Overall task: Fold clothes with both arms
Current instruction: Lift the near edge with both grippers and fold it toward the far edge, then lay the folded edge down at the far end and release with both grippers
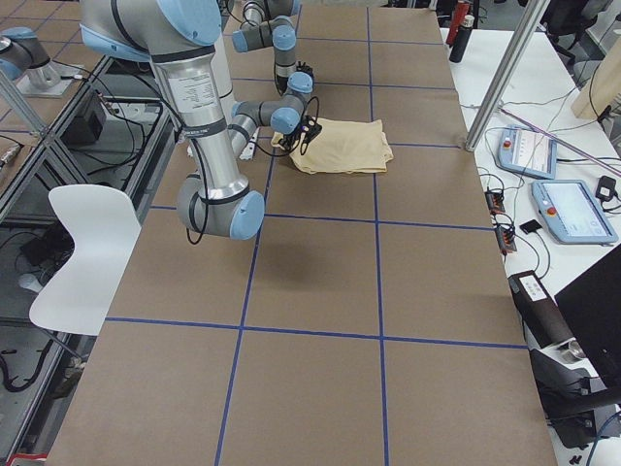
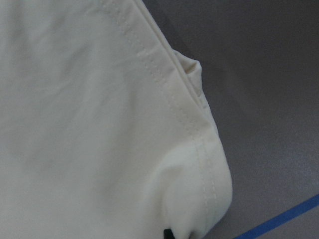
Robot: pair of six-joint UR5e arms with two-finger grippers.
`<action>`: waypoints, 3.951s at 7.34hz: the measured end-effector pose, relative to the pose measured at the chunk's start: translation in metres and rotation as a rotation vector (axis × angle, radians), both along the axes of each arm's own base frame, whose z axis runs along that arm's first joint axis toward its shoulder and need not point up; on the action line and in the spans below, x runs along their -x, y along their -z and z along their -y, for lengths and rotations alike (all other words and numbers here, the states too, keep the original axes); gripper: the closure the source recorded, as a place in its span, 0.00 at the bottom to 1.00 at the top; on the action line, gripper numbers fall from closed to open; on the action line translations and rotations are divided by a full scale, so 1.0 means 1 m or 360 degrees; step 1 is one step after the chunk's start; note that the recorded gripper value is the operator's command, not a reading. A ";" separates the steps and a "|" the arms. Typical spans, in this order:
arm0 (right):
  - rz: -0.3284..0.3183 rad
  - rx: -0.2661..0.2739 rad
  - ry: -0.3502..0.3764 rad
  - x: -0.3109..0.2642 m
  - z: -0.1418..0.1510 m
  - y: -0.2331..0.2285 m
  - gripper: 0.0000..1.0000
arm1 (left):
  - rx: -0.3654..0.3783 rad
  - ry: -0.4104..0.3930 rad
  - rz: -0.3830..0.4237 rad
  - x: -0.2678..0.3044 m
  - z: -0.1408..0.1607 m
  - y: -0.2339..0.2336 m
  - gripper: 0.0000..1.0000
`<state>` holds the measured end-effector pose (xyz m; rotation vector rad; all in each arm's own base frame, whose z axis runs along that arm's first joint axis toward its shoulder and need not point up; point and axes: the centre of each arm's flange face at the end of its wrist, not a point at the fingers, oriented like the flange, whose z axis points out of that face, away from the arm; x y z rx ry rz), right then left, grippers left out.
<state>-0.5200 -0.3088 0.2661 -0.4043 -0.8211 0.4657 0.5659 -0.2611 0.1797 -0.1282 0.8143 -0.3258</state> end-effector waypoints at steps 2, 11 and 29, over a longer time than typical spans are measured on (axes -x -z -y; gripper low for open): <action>0.0060 -0.0043 -0.0025 -0.025 0.031 0.012 1.00 | -0.0012 0.0052 -0.0033 0.018 0.022 0.008 1.00; 0.0077 -0.0157 -0.0238 -0.065 0.211 0.057 1.00 | -0.0181 0.0407 -0.0215 0.076 0.249 0.021 1.00; 0.0221 -0.0269 -0.0311 -0.047 0.321 0.053 0.00 | -0.0296 0.0496 -0.0268 0.076 0.331 -0.026 0.01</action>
